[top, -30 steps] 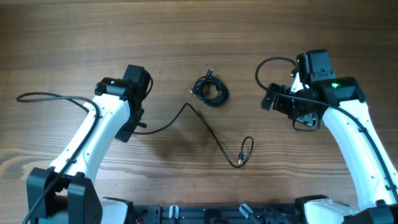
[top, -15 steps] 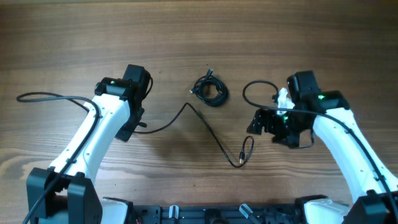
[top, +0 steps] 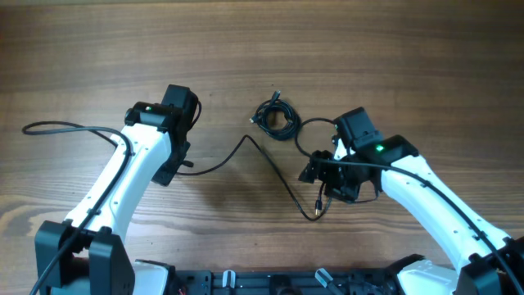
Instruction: Untangle cables
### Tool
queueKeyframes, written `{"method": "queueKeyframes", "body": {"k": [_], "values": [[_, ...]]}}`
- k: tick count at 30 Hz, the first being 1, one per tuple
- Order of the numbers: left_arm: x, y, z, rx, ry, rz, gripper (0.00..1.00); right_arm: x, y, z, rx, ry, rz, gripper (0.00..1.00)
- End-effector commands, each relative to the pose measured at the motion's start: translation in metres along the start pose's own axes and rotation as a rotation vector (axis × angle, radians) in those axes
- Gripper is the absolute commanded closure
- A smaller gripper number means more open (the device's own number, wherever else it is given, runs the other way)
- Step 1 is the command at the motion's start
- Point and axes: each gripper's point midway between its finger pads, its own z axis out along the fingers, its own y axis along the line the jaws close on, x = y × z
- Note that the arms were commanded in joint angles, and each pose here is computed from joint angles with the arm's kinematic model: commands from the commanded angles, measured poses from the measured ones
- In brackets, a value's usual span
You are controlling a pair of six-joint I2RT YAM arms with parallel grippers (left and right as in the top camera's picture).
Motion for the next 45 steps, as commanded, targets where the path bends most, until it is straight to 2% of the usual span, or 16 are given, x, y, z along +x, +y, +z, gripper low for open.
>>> {"method": "queueKeyframes", "body": {"k": [1,4,7,8,9,11,15,19,24,29,34,37,41,45], "values": [[-0.003,0.002,0.003,-0.015,-0.021,0.012,0.96,-0.006,-0.013,0.006,0.058,-0.044,0.052,0.42],[-0.003,0.002,0.003,-0.015,-0.021,0.012,0.96,-0.014,-0.022,0.005,0.107,-0.094,0.052,0.56],[-0.003,0.002,0.003,-0.015,-0.021,0.012,0.96,-0.021,-0.028,0.003,0.141,-0.134,0.051,0.76],[-0.003,0.002,0.003,-0.014,-0.022,0.012,0.96,-0.022,-0.029,0.003,0.147,-0.144,0.047,0.80],[-0.003,0.002,0.003,-0.015,-0.021,0.012,0.96,-0.024,-0.028,0.003,0.148,-0.154,0.038,0.90],[-0.003,0.001,0.003,-0.014,-0.022,0.012,0.96,-0.029,-0.026,0.000,0.140,-0.170,0.037,0.96],[-0.003,0.002,0.003,-0.014,-0.022,0.012,0.96,-0.050,-0.013,-0.023,0.113,-0.225,0.013,0.96],[-0.003,0.002,0.003,-0.014,-0.022,0.012,0.96,-0.078,-0.027,-0.064,0.248,-0.371,0.061,0.96],[-0.003,0.002,0.003,-0.015,-0.022,0.013,0.96,-0.102,-0.064,-0.117,0.411,-0.504,0.176,0.96],[-0.005,0.003,0.002,-0.021,-0.037,0.014,0.96,-0.121,-0.131,-0.156,0.540,-0.598,0.380,0.96],[-0.014,0.005,0.002,-0.035,-0.088,0.014,0.96,-0.144,-0.176,-0.187,0.546,-0.674,0.457,0.96],[-0.020,0.007,0.001,-0.044,-0.121,0.013,0.96,-0.164,-0.189,-0.206,0.519,-0.783,0.515,0.96],[-0.034,0.015,0.004,-0.073,-0.153,-0.025,0.96,-0.190,-0.194,-0.236,0.537,-0.950,0.510,0.96],[-0.047,0.025,0.010,-0.098,-0.140,-0.088,0.96,-0.199,-0.189,-0.243,0.517,-0.995,0.486,0.96]]}}
